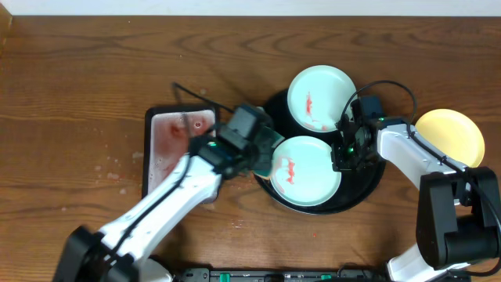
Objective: Clean dirty plates on tray and stack at the side
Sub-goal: 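Scrub the mint plate with the sponge while right gripper holds it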
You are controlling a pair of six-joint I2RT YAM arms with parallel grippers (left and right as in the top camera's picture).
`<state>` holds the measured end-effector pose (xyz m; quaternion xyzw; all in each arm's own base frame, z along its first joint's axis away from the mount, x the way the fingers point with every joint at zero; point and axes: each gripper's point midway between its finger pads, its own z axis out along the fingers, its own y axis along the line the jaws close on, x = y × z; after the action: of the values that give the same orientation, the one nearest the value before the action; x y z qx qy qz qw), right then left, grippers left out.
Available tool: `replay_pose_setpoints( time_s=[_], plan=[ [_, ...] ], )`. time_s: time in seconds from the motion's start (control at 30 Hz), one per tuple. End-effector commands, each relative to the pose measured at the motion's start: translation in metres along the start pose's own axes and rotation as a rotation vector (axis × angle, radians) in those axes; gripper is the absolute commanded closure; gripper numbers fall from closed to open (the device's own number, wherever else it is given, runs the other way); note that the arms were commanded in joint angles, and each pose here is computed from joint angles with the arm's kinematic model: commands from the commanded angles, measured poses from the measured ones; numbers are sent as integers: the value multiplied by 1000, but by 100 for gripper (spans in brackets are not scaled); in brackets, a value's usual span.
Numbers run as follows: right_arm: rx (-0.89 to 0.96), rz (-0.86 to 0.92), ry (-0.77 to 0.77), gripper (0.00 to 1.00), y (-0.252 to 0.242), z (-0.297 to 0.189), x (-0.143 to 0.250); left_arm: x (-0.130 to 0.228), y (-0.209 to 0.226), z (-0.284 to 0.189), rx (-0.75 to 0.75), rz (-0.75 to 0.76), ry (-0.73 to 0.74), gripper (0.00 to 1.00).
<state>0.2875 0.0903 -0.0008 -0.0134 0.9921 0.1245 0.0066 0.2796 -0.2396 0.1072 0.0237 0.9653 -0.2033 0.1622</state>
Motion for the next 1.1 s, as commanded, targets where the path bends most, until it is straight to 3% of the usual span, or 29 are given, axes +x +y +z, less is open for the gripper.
replay_pose_setpoints(
  time_s=[0.0,0.13,0.3,0.43,0.63,0.77,0.83,1.07],
  plan=[
    [37,3,65,99,-8,20,13,11,-32,29,85,-55,53,93],
    [40,2,66,99,-9,20,13,24,-59,69,157,-50,98,93],
    [40,-1,65,99,-9,20,13,33,-49,115,119,-52,114,93],
    [40,-1,67,99,-9,20,14,51,10,125,-156,-70,140,93],
    [41,0,70,99,-9,20,15,33,74,90,-550,-7,37,93],
    [41,0,70,99,-9,20,15,22,84,72,-654,44,19,93],
    [42,0,70,99,-9,20,14,24,75,79,-597,26,32,92],
    [42,0,69,99,-9,20,14,41,-33,130,-1,-55,207,92]
  ],
)
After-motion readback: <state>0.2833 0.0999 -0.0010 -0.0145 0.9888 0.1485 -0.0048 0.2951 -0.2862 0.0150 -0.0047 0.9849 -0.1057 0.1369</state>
